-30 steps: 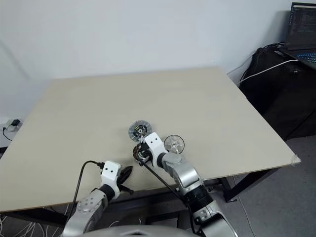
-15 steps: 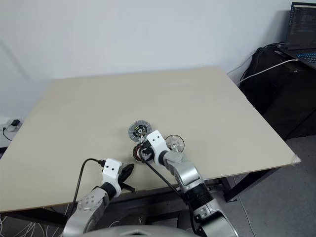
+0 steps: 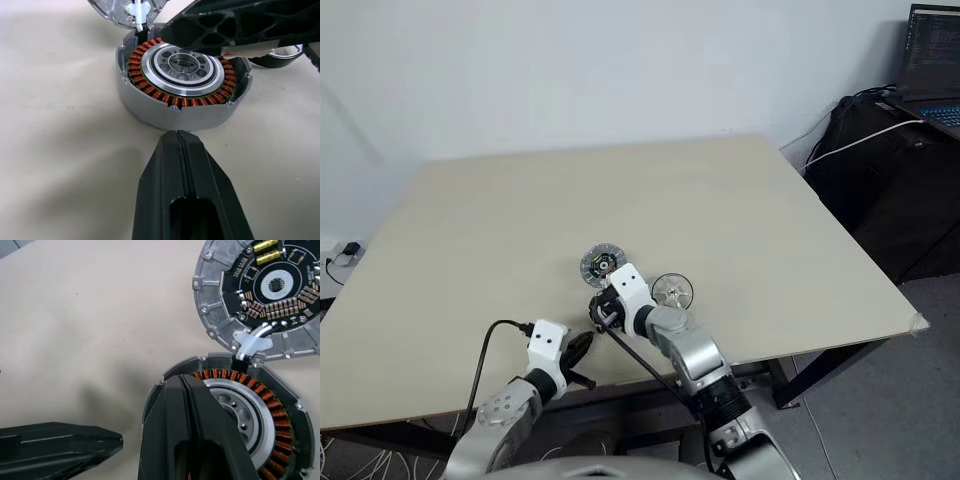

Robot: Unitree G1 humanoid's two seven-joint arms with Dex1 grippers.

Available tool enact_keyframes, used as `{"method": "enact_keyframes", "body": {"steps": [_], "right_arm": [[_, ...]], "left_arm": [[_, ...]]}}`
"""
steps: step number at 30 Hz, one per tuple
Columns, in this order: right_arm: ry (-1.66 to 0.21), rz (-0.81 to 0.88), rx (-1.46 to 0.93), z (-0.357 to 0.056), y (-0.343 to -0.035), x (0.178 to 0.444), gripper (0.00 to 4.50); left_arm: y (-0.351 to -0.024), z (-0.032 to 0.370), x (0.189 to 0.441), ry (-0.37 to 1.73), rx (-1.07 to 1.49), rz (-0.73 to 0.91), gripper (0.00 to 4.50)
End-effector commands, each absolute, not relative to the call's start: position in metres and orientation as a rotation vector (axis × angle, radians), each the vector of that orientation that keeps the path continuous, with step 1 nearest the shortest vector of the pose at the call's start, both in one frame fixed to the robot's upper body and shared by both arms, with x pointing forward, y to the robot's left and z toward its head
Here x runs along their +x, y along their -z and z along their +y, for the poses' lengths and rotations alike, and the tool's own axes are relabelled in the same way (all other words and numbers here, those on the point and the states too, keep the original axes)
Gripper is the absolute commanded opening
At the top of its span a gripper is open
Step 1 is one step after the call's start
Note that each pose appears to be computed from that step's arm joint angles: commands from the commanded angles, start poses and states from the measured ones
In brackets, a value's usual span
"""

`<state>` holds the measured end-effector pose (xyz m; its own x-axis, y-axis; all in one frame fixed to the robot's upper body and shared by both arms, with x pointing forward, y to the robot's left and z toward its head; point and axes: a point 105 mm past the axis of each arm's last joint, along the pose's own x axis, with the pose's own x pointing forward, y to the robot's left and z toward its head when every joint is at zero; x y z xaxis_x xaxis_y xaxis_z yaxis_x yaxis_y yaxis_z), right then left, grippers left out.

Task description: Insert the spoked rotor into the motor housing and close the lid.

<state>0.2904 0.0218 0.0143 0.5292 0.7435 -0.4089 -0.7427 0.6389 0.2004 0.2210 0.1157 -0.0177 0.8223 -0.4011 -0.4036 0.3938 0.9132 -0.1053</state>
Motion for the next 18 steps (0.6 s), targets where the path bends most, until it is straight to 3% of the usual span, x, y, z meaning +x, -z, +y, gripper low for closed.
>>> {"method": "enact_keyframes", "body": {"steps": [1, 10, 18], "right_arm": [[-0.882, 0.439, -0.008, 0.027, -0.025, 0.299, 0.04], [-0.865, 0.497, -0.028, 0.020, -0.007, 0.296, 0.04], [-0.883, 0.561, -0.025, 0.006, 0.007, 0.277, 0.04]], "left_arm": [[0.002, 0.114, 0.224, 0.433, -0.016, 0.377, 0.00], [0.007, 0.117, 0.216, 0.437, -0.020, 0.404, 0.00], [0.007, 0.117, 0.215, 0.436, -0.021, 0.408, 0.00]]}}
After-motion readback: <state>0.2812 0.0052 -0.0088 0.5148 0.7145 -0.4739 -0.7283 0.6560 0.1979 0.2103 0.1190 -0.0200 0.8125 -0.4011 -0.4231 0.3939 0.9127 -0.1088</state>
